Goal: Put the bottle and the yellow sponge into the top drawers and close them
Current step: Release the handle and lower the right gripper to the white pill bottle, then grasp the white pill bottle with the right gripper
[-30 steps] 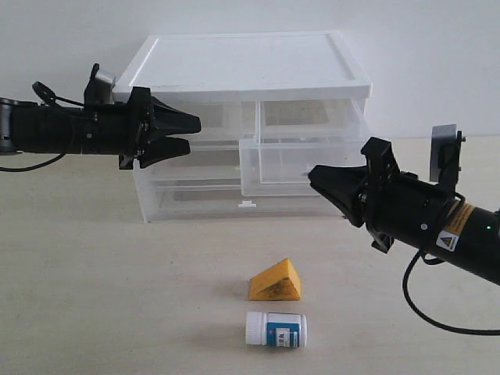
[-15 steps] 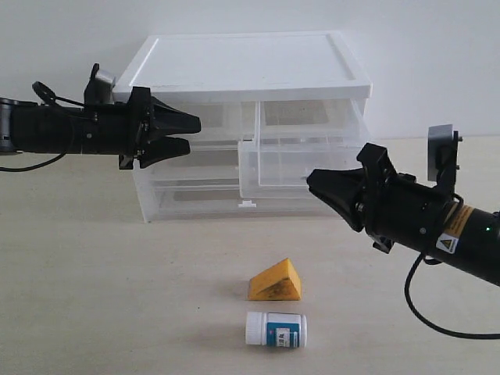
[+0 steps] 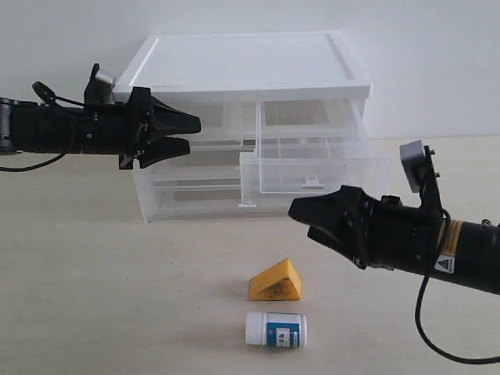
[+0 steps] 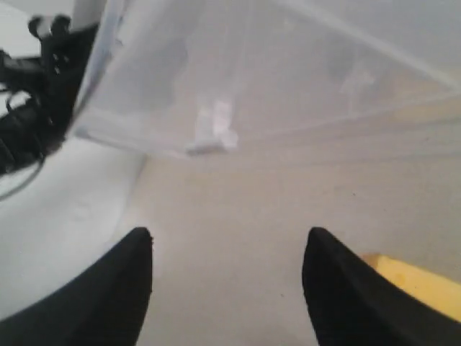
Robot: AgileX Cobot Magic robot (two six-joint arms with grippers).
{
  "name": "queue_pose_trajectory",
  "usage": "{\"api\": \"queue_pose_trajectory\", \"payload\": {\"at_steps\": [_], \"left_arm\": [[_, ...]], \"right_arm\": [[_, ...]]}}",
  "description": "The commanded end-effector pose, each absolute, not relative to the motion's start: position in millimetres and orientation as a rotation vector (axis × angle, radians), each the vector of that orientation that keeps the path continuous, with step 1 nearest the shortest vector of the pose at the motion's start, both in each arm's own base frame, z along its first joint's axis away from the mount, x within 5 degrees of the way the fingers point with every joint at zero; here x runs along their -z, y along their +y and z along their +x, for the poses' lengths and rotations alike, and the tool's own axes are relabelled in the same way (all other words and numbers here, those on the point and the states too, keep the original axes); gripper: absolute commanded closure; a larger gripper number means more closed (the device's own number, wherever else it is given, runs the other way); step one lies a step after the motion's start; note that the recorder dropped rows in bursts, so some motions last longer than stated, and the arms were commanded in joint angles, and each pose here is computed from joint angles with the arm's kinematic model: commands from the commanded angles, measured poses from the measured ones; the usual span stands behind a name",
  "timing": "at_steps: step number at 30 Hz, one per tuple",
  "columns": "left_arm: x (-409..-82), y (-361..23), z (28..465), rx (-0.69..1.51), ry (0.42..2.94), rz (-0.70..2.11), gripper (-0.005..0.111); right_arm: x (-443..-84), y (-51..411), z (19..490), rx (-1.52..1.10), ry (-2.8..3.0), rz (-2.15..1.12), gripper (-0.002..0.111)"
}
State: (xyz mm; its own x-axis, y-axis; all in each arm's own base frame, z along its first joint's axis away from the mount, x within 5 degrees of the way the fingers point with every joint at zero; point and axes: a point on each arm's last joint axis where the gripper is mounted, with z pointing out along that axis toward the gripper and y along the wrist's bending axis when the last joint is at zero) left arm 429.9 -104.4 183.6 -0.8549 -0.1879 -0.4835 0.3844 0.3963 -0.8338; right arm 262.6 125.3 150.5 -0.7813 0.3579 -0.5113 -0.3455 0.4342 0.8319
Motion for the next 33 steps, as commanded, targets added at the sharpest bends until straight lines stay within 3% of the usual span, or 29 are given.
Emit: {"api": "queue_pose_trajectory", "payload": {"at_steps": [1, 4, 17, 28, 33], "left_arm": [[-171.4, -93.7, 441.9, 1.263, 2.191, 0.113, 0.049], [-171.2, -93.7, 441.7, 1.261, 2.193, 0.117, 0.049], [-170.7, -94.8, 440.5, 1.263, 2.201, 0.138, 0.049], [-170.3, -94.8, 440.1, 1.258, 2.206, 0.146, 0.049], [-170.3, -94.8, 440.1, 1.258, 2.206, 0.146, 0.049]], "right_arm": [[-140.9, 127.5, 249.0, -1.229, 2.125, -0.380, 0.053], [-133.5, 128.5, 237.1, -1.141, 2.113, -0.732, 0.053], [-122.8, 150.7, 228.5, -0.771, 1.876, -1.242, 0.053], [-115.3, 157.3, 234.2, -0.465, 1.874, -1.297, 0.053], [-105.7, 158.4, 234.0, -0.480, 1.883, -1.319, 0.053]]}}
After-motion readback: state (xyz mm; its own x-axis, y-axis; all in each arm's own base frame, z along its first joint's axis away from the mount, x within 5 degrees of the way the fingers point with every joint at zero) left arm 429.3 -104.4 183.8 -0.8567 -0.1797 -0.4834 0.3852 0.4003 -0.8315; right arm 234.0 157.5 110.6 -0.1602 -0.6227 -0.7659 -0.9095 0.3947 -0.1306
